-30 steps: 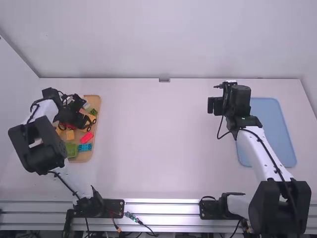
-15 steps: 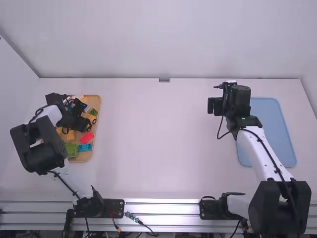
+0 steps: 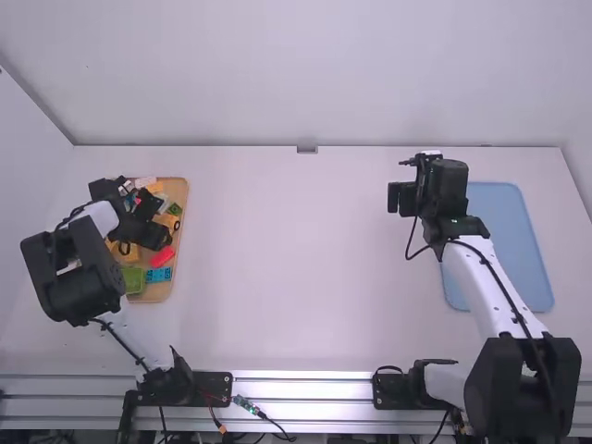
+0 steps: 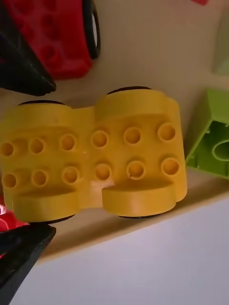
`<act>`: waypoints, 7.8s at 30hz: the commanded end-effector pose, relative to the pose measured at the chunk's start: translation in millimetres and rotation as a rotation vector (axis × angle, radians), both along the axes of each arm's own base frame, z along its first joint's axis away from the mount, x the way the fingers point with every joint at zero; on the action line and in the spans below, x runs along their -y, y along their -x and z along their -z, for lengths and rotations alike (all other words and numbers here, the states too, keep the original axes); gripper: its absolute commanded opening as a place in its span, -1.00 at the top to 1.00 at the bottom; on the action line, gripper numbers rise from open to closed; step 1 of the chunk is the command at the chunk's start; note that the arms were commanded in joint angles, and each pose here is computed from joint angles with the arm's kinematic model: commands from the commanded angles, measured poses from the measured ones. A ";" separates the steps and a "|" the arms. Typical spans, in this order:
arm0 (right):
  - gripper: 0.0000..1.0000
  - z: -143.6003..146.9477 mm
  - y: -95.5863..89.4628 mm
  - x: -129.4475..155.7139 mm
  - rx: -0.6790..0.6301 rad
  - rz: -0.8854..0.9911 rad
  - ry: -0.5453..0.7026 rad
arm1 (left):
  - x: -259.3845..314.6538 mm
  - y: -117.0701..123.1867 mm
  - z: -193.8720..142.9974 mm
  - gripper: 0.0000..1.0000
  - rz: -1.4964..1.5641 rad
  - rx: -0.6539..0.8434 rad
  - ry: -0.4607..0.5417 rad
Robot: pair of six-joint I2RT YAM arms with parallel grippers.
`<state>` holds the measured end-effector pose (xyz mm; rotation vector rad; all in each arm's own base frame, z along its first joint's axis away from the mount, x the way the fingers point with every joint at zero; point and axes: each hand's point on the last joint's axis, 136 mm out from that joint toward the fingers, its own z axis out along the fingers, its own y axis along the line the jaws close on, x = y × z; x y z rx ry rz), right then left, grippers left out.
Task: Assemble lego blocks to make yellow taxi
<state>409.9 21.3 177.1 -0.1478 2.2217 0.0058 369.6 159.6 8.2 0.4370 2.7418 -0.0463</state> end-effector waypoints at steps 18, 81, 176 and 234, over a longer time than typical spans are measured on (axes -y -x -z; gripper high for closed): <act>-0.98 -7.2 -3.0 -0.8 0.014 0.000 0.002 | 12.7 5.3 24.5 -0.49 -0.047 0.022 0.058; -0.98 -17.7 -10.7 4.2 0.066 0.013 -0.001 | 383.9 110.6 -3.3 0.96 1.174 0.038 0.024; -0.98 -27.1 -14.2 -28.5 0.112 -0.066 0.002 | -58.9 50.7 12.3 0.20 -0.754 -0.083 0.072; -0.98 -56.3 0.2 -123.2 0.178 -0.536 -0.372 | 129.1 -19.8 -131.1 0.96 0.066 0.485 0.429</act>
